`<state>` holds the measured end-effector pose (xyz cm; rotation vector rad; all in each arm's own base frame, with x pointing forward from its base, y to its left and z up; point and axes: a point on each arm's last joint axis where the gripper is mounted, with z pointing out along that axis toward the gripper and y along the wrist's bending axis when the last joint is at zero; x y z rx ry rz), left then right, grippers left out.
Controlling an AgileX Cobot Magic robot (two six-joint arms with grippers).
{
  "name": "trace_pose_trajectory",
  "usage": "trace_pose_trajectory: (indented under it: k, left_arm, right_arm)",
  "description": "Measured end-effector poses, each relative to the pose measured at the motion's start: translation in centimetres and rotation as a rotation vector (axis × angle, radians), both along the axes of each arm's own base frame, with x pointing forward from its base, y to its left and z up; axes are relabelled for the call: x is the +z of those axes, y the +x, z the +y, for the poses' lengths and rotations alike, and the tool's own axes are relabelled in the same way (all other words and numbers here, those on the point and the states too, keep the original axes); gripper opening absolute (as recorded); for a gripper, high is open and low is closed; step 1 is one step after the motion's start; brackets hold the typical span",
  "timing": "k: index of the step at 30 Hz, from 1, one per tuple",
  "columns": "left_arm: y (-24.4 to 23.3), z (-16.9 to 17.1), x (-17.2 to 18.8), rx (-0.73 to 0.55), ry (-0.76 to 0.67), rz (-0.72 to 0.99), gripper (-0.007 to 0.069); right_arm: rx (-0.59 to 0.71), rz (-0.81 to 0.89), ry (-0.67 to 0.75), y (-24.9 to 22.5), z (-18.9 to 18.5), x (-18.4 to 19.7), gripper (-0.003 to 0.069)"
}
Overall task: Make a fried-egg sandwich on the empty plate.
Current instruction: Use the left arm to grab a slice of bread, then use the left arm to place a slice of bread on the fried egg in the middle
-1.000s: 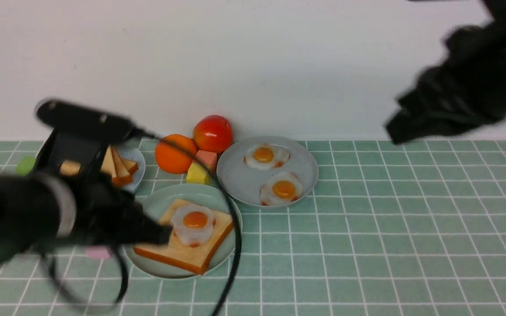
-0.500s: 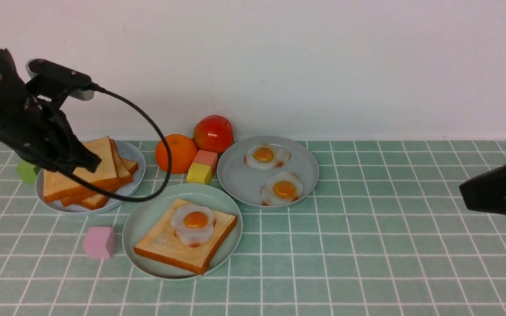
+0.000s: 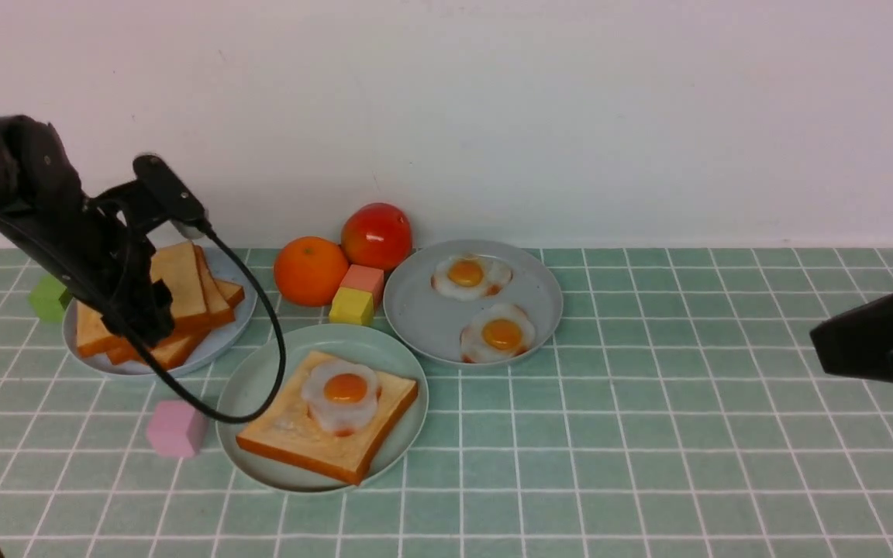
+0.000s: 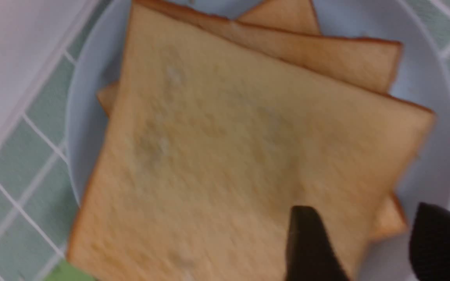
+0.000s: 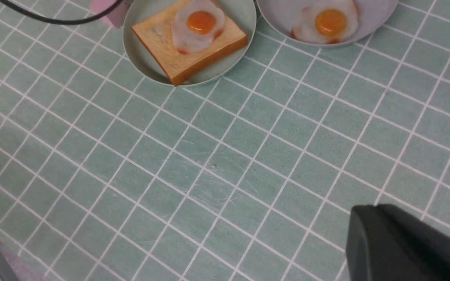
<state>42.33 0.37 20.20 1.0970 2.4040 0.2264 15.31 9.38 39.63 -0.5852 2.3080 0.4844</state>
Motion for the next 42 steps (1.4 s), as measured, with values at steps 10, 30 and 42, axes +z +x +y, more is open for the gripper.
trace_pose_trajectory:
  k: [10, 30, 42]
  left_arm:
    - [1.1, 0.1, -1.8, -0.001, 0.011, -0.04, 0.0374]
    - [0.0, -0.2, 1.1, 0.017, -0.015, -0.041, 0.0003]
    - [-6.6, -12.1, 8.6, 0.31, -0.33, 0.068, 0.0003]
  right_arm:
    - [0.007, 0.009, 0.041, -0.1, 0.3, 0.1, 0.0041]
    - [0.019, 0.028, 0.06, -0.3, 0.4, 0.1, 0.0061]
    - [0.049, 0.052, 0.028, -0.6, 0.4, -0.1, 0.0071]
